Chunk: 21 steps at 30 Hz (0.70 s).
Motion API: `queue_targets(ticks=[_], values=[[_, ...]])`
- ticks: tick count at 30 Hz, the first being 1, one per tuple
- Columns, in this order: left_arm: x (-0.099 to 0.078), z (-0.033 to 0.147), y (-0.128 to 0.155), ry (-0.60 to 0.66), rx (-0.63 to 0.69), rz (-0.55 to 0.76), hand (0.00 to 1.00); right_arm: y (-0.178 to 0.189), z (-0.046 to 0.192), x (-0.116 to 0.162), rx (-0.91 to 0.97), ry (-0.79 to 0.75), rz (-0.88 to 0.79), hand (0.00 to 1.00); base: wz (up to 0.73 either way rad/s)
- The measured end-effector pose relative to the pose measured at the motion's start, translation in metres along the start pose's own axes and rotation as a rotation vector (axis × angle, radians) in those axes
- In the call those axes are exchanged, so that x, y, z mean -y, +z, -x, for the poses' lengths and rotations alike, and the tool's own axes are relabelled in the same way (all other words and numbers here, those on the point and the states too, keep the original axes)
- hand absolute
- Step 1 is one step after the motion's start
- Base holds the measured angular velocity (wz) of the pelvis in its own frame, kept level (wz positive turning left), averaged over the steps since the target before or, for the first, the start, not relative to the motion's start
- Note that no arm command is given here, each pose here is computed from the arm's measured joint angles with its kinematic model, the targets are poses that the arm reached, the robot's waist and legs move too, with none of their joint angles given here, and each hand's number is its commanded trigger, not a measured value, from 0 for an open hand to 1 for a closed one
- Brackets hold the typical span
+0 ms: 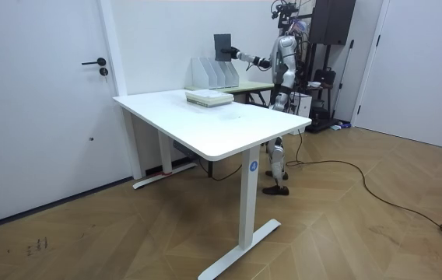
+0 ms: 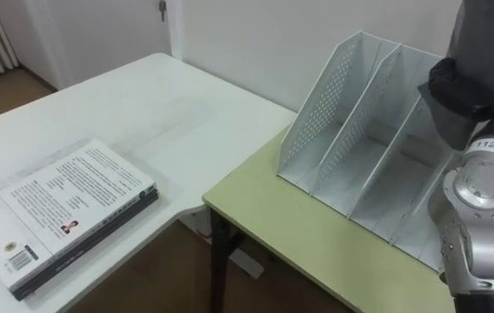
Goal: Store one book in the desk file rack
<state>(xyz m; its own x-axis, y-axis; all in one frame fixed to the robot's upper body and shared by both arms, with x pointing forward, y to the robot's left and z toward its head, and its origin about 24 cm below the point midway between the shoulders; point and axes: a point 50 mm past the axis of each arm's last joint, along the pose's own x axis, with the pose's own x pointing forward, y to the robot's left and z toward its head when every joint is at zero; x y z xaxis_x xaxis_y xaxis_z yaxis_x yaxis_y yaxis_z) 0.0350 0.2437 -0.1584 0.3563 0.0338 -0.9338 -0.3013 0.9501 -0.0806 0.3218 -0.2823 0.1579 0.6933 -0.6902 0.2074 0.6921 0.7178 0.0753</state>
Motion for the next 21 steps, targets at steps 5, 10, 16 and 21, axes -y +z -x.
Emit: queue_targets(ticks=[5, 10, 16, 21], values=[[-0.0003, 0.0000, 0.0000, 0.003, -0.001, 0.000, 0.00, 0.0000, 0.0000, 0.0000, 0.000, 0.000, 0.000, 0.00, 0.00], [-0.0004, -0.0001, 0.0007, 0.015, -0.002, -0.002, 0.00, -0.0011, -0.0006, -0.0001, -0.008, -0.004, -0.002, 0.00, 0.00], [0.0002, -0.0004, 0.0018, 0.024, -0.006, -0.004, 0.00, 0.0002, -0.0017, -0.0022, -0.026, -0.004, -0.038, 0.00, 0.00], [0.0021, -0.0009, 0.0015, 0.018, -0.018, -0.011, 0.00, -0.0001, -0.0012, -0.0036, -0.027, 0.003, -0.035, 0.00, 0.00]])
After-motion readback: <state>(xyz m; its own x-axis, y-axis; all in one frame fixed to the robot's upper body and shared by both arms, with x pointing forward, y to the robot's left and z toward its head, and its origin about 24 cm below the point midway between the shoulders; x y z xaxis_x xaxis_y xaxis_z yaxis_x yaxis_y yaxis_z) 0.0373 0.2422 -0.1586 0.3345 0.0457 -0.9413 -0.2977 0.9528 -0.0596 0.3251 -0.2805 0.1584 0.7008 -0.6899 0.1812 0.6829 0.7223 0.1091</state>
